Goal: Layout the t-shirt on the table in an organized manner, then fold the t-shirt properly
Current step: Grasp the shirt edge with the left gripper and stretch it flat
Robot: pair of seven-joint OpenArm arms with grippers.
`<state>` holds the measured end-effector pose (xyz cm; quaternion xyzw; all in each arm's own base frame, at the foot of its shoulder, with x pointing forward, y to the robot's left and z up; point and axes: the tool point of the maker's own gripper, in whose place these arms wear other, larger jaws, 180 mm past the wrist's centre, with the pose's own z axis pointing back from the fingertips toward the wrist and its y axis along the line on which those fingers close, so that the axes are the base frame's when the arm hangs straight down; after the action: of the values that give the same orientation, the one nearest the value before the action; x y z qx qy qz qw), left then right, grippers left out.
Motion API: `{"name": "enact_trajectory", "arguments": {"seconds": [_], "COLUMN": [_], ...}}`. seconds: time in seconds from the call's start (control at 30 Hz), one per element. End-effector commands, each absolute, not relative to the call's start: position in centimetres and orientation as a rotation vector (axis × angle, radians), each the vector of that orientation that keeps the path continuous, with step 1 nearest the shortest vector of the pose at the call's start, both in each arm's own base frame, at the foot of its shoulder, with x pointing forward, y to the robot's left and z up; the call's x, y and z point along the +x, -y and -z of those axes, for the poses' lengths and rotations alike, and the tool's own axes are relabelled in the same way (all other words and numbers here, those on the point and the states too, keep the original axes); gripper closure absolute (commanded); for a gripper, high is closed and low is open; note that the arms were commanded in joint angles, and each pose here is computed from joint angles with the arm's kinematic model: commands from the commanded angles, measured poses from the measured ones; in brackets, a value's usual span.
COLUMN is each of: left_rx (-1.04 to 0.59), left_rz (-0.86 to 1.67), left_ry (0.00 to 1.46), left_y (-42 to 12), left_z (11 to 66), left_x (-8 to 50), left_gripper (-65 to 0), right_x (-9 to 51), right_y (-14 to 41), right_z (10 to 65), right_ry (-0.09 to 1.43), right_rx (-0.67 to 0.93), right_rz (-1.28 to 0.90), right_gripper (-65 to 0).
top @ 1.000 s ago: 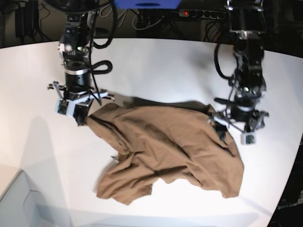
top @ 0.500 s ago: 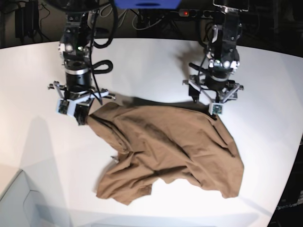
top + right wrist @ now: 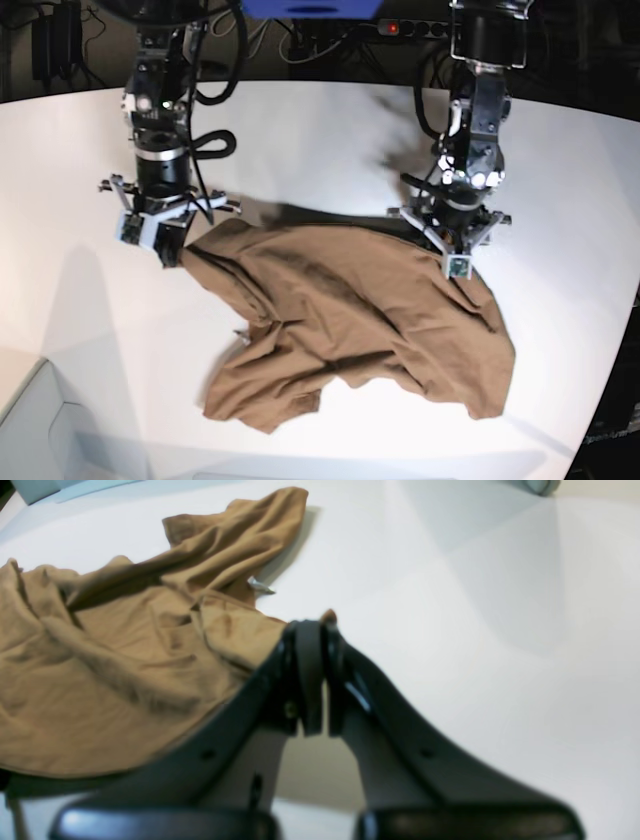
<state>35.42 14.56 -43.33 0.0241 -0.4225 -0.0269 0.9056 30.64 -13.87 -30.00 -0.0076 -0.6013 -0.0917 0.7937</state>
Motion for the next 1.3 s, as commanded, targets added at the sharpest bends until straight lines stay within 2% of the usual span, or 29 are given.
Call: {"name": "enact_trajectory", "arguments": {"seconds": [0.0,0.03,0.07,0.17,0.27,0.4,0.6,0.77,1.07,1.17,1.27], "left_rx": [0.080,0.083,0.086,0.124,0.192,0.303,0.399,0.442,0.444,0.440,0.455], "left_rz": [0.056,0.055,0.054,-0.020,-0.129,-0.172,-0.122,-0.169,-0.156,-0.174,-0.164], "left_ry": [0.802,0.789,0.789,0.831,0.915,1.015,1.059,1.006,0.867,0.768,0.776], "left_y": [-15.3,-15.5,-15.7,-18.5,-23.0,-28.1,-31.5,-34.1,-34.3,-34.6,-35.0], "left_z": [44.6,45.0,45.0,43.4,39.9,35.2,32.2,33.4,37.0,38.0,37.1], "left_x": [34.8,34.7,34.7,34.3,33.7,33.5,33.8,31.4,27.7,26.6,26.6], "left_gripper": [-15.6,-6.3,0.0,-3.7,0.0,-0.4,-0.4,-0.5,-1.0,-5.3,-16.5], "right_x": [31.1,31.1,31.1,31.4,31.3,31.0,28.7,25.8,23.1,22.4,21.9], "right_y": [14.0,14.2,14.4,14.9,16.0,16.3,15.1,13.9,9.7,9.3,8.8], "right_z": [28.5,28.5,28.5,28.0,27.8,28.1,30.5,33.3,35.3,36.0,36.9], "right_ry": [1.351,1.351,1.352,1.367,1.372,1.363,1.285,1.181,1.095,1.050,0.992], "right_rx": [-0.018,-0.025,-0.031,-0.044,-0.072,-0.080,-0.054,-0.029,0.067,0.076,0.092], "right_rz": [0.196,0.187,0.179,0.169,0.175,0.184,0.199,0.203,0.147,0.142,0.125], "right_gripper": [0.0,0.0,0.0,0.0,0.0,0.0,0.0,0.0,0.0,-7.2,-17.7]}}
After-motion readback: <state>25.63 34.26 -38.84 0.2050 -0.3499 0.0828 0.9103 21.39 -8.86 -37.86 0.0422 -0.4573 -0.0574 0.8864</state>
